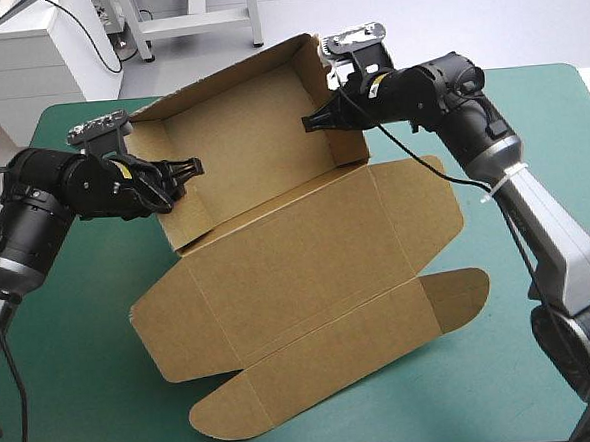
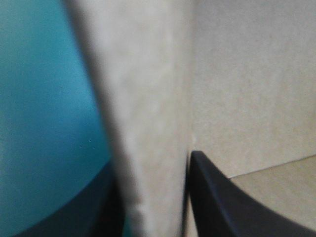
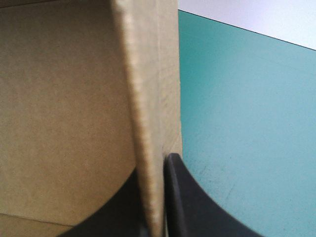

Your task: Fold the box

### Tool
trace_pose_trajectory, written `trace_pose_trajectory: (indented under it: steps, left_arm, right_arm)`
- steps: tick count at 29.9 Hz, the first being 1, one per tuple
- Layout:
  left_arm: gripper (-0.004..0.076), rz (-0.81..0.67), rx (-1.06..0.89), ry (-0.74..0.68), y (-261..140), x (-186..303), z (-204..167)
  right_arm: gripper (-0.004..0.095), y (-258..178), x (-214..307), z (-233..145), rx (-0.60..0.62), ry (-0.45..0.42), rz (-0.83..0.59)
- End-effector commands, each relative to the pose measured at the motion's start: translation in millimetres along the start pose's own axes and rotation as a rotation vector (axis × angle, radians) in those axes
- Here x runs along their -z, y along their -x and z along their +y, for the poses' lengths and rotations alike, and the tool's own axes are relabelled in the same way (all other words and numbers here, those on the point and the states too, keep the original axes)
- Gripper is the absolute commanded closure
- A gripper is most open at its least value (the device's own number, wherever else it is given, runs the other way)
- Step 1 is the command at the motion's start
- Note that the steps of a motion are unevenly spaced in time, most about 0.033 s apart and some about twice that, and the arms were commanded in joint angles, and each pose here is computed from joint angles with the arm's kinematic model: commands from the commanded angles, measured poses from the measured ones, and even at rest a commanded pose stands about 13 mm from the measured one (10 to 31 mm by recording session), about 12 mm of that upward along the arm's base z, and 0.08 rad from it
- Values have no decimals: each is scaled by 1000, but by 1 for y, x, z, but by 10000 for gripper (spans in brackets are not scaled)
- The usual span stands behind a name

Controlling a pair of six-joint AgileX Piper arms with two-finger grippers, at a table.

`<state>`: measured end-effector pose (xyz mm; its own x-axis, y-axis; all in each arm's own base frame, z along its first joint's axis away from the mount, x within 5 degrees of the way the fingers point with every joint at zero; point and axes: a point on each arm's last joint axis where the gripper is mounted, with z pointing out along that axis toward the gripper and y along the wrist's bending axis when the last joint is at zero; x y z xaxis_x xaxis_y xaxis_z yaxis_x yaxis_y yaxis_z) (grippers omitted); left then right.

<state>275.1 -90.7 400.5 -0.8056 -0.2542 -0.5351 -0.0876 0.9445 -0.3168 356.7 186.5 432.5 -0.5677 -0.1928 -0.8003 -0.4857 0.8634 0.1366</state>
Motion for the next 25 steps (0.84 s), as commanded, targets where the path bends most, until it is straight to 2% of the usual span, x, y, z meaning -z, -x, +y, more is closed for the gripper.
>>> trace_pose_trajectory:
  steps: [1,6,9,16,23,25]
  left_arm:
    - [623,-98,-3,-56,9,13,-7]
    - [732,-134,-9,-73,14,7,-10]
    - [731,-168,-23,-90,17,6,-12]
    - [731,-205,-201,-90,24,9,-16]
    - [731,-199,-241,-86,41,5,-26]
    - [731,-185,-246,-79,46,0,-28]
  right_arm:
    - [910,21,46,15,-68,90,-156]
    - [910,17,46,15,-49,81,-113]
    - [910,15,45,13,-34,61,-90]
    - [910,3,45,2,26,-58,43]
    - [910,-11,47,-9,63,-177,199]
    - [910,-12,46,-10,59,-184,203]
